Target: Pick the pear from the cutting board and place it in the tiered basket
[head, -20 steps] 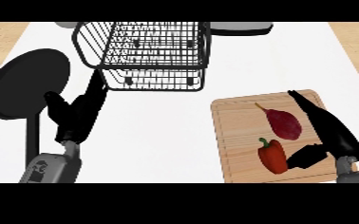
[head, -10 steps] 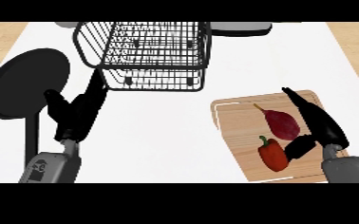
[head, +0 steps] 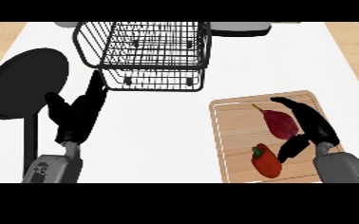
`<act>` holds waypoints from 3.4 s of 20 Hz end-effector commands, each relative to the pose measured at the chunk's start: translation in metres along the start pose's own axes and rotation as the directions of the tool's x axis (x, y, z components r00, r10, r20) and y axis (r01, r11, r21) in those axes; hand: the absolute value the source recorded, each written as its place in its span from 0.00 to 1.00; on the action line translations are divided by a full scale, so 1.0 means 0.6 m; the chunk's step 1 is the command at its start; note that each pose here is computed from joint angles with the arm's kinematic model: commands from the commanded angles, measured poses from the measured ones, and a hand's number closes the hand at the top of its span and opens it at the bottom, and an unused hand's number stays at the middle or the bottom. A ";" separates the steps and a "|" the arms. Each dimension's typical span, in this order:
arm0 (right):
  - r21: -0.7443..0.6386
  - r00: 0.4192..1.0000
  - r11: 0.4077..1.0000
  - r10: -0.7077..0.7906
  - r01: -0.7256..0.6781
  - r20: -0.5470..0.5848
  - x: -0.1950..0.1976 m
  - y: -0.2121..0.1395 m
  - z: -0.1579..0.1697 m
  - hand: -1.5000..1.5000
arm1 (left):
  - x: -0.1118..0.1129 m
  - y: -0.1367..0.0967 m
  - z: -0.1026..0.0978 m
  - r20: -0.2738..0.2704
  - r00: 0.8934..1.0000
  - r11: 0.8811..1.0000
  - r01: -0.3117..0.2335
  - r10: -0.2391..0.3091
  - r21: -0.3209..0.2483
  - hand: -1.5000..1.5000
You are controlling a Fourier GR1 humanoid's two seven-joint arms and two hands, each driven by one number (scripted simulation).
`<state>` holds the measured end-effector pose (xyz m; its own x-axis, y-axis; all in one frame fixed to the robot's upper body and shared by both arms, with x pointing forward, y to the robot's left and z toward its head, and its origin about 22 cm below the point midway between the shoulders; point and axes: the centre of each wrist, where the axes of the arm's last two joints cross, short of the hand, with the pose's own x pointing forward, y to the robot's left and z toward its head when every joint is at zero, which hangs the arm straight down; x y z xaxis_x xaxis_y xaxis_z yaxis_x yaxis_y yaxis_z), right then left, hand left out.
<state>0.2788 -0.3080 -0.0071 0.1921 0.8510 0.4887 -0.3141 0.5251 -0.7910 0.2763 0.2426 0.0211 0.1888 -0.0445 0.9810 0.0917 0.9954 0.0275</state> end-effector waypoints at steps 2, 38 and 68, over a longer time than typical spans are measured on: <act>0.021 0.992 0.999 -0.046 0.044 0.113 0.024 0.040 -0.016 1.00 | 0.027 -0.017 -0.021 0.028 1.000 0.997 0.009 -0.007 -0.077 0.50; -0.630 0.992 0.766 -0.088 0.125 0.089 0.465 -0.004 0.332 1.00 | 0.019 -0.049 -0.008 0.011 1.000 0.997 -0.015 0.016 -0.072 0.50; -0.620 0.984 0.764 -0.147 0.179 0.103 0.708 -0.205 0.059 1.00 | 0.029 -0.090 -0.026 0.038 0.999 0.991 0.003 0.002 -0.131 0.50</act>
<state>0.3456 -0.0237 0.3127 0.0805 0.8230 0.5623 0.3601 0.5020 -0.7864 0.2853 0.2273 0.0260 0.1915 -0.0583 0.9798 0.1380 0.9899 0.0319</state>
